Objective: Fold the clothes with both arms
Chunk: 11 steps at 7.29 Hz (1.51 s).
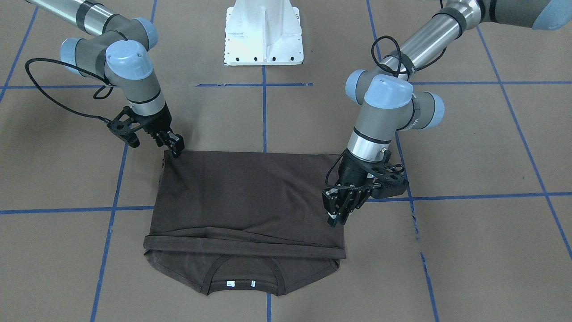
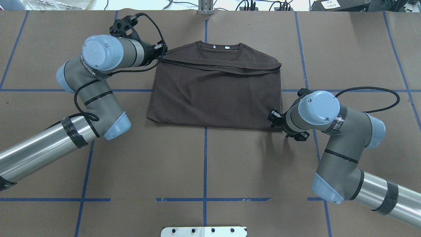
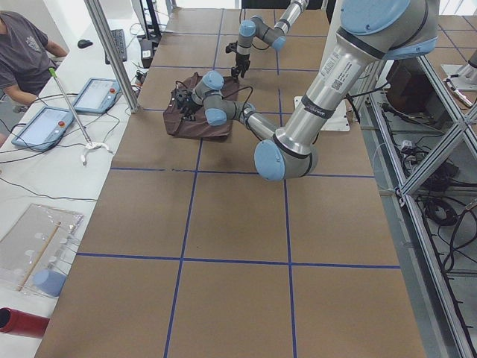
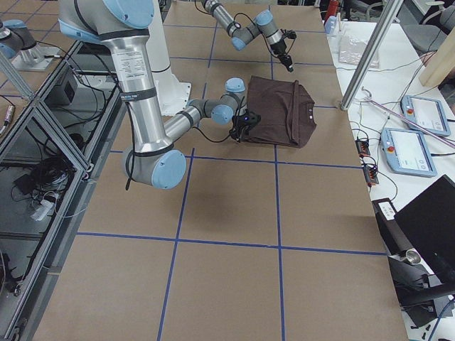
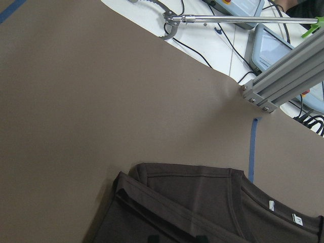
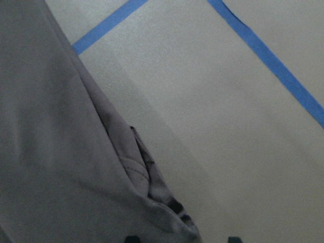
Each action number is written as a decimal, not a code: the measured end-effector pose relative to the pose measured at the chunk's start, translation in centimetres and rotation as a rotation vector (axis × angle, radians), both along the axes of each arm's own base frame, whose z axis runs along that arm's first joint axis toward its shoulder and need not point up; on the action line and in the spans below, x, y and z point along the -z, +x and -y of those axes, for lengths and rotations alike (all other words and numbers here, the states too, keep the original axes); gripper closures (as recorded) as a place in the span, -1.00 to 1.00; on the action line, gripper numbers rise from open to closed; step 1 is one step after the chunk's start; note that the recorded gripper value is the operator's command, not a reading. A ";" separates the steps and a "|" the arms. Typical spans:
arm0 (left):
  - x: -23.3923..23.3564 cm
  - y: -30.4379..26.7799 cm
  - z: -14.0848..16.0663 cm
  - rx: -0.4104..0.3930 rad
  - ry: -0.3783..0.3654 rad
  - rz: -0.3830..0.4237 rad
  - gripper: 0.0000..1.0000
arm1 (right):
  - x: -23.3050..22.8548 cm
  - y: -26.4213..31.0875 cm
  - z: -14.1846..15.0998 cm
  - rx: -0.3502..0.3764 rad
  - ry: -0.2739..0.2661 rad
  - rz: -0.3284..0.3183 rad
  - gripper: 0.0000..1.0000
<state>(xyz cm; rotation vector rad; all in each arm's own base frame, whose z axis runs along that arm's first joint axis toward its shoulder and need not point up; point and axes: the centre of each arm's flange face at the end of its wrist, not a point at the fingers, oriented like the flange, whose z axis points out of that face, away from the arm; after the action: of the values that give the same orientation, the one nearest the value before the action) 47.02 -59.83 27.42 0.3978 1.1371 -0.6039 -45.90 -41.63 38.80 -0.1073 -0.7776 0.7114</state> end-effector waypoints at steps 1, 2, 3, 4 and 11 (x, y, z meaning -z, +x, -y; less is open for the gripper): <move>-0.1 0.0 0.0 0.001 -0.001 0.002 0.25 | 0.0 0.0 -0.1 -0.003 -0.003 0.001 1.00; -0.4 -0.1 0.0 0.002 -0.003 0.005 0.25 | 0.0 0.0 -0.1 -0.005 -0.006 0.002 1.00; -0.8 -0.1 -0.1 0.003 -0.006 0.009 0.25 | 0.1 0.0 -0.1 -0.005 -0.007 0.004 1.00; -1.2 -0.2 -0.1 0.004 -0.008 0.012 0.25 | 0.5 0.1 -0.2 -0.004 -0.004 0.012 1.00; -0.2 -2.5 -2.8 -0.014 0.025 -0.035 0.25 | 5.9 6.6 -16.5 0.261 -0.060 0.180 1.00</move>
<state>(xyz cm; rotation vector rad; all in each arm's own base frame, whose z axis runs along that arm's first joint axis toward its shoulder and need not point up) 44.52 -57.02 27.60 0.4016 1.1806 -0.5872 -39.34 -25.17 32.91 -0.3251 -0.8950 0.4808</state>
